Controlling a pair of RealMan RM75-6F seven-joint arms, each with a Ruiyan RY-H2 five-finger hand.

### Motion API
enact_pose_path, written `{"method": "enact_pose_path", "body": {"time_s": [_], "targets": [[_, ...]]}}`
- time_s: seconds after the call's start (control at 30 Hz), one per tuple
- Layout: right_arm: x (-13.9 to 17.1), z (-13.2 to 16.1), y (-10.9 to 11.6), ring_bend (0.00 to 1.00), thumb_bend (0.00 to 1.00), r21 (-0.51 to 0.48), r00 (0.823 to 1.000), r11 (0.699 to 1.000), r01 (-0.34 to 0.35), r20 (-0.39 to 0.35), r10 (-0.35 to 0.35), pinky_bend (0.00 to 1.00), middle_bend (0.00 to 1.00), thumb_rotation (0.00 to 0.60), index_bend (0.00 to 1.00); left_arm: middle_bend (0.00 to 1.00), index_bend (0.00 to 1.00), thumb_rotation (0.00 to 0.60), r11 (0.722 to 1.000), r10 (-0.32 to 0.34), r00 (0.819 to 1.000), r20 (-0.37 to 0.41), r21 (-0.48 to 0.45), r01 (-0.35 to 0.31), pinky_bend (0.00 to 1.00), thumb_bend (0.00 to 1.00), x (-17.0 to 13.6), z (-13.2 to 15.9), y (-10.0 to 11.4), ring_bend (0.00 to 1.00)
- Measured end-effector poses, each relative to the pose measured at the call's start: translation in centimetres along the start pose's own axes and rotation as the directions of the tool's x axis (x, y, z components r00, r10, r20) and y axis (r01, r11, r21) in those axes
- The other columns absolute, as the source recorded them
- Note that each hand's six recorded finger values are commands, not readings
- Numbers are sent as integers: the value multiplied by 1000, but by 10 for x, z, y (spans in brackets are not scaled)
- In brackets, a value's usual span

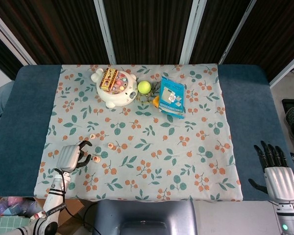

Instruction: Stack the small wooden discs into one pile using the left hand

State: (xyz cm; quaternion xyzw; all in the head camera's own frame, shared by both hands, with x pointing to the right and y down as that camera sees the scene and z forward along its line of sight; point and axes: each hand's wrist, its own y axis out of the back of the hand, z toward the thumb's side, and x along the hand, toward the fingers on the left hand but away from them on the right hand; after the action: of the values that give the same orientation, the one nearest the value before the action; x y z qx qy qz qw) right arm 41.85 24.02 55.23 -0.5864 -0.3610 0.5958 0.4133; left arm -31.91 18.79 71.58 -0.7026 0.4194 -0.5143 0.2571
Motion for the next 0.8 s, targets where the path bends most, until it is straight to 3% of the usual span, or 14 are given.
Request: {"method": "enact_pose_path", "body": {"time_s": [0.3, 0.8], "targets": [[-1, 3, -3, 0, 123, 8, 1000, 1000, -7, -2, 7, 0, 0, 600, 0, 1000, 403, 600, 999, -23, 995, -100, 24, 26, 1000, 401, 21, -27, 13, 1000], [-1, 2, -2, 0, 124, 4, 1000, 1000, -7, 2, 7, 0, 0, 600, 0, 1000, 411, 600, 994, -87, 989, -119, 62, 95, 1000, 399, 22, -35, -13, 1000]]}}
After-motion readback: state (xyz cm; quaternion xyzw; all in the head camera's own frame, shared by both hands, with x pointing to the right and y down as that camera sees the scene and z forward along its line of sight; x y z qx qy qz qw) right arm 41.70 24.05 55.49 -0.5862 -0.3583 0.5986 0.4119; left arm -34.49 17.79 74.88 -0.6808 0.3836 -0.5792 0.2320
